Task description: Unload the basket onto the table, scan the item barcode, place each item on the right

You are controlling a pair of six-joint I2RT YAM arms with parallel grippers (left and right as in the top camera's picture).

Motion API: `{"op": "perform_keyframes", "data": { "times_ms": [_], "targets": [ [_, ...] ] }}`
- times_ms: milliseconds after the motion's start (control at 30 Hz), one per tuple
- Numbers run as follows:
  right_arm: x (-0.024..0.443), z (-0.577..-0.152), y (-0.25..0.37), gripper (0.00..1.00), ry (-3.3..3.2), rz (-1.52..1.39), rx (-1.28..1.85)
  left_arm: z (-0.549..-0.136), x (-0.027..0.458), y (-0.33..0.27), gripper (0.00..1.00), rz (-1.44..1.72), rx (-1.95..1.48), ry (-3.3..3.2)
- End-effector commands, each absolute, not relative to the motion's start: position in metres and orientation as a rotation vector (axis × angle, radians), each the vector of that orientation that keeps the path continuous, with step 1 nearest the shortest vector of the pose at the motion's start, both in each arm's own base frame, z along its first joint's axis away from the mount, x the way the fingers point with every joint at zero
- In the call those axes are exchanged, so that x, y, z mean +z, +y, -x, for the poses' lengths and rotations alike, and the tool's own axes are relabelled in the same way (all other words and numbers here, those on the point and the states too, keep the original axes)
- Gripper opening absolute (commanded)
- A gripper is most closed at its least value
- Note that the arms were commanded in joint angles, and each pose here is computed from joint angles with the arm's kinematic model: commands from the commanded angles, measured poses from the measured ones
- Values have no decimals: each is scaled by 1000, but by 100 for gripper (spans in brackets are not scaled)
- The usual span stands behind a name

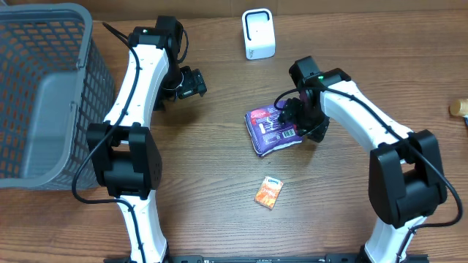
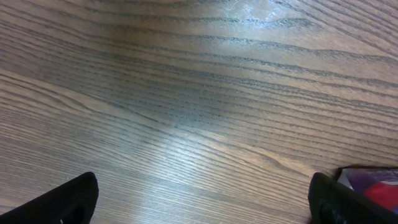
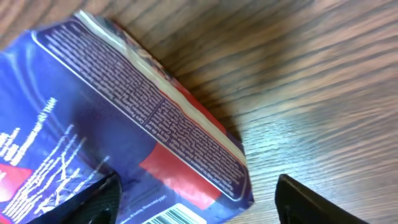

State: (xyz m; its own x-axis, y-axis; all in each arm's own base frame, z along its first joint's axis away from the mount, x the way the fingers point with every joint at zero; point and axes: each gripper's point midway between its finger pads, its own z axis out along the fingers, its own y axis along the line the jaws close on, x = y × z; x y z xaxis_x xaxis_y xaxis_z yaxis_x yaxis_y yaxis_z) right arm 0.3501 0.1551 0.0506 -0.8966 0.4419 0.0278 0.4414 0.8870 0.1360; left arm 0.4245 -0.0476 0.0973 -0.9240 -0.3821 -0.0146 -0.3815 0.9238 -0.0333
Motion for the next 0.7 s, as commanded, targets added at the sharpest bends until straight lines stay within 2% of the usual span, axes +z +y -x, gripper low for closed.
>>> {"op": "perform_keyframes", "data": {
  "times_ms": [0,133,500,600,667],
  "targets": [
    [86,-361,156,99,2959,-560,270,-423,93,-47,100,628,-32,3065],
    [97,-379,157,100,2901,-446,317,-423,93,-47,100,628,-32,3065],
    [106,-419,118,100,2772,-532,387,-423,93,-47,100,628,-32,3065],
    [107,-421,115,100,2777,-429,403,-423,93,-47,100,628,-32,3065],
    [109,-418,130,100,2793,-194,488,-423,93,-47,100,628,-32,3065]
  ]
}}
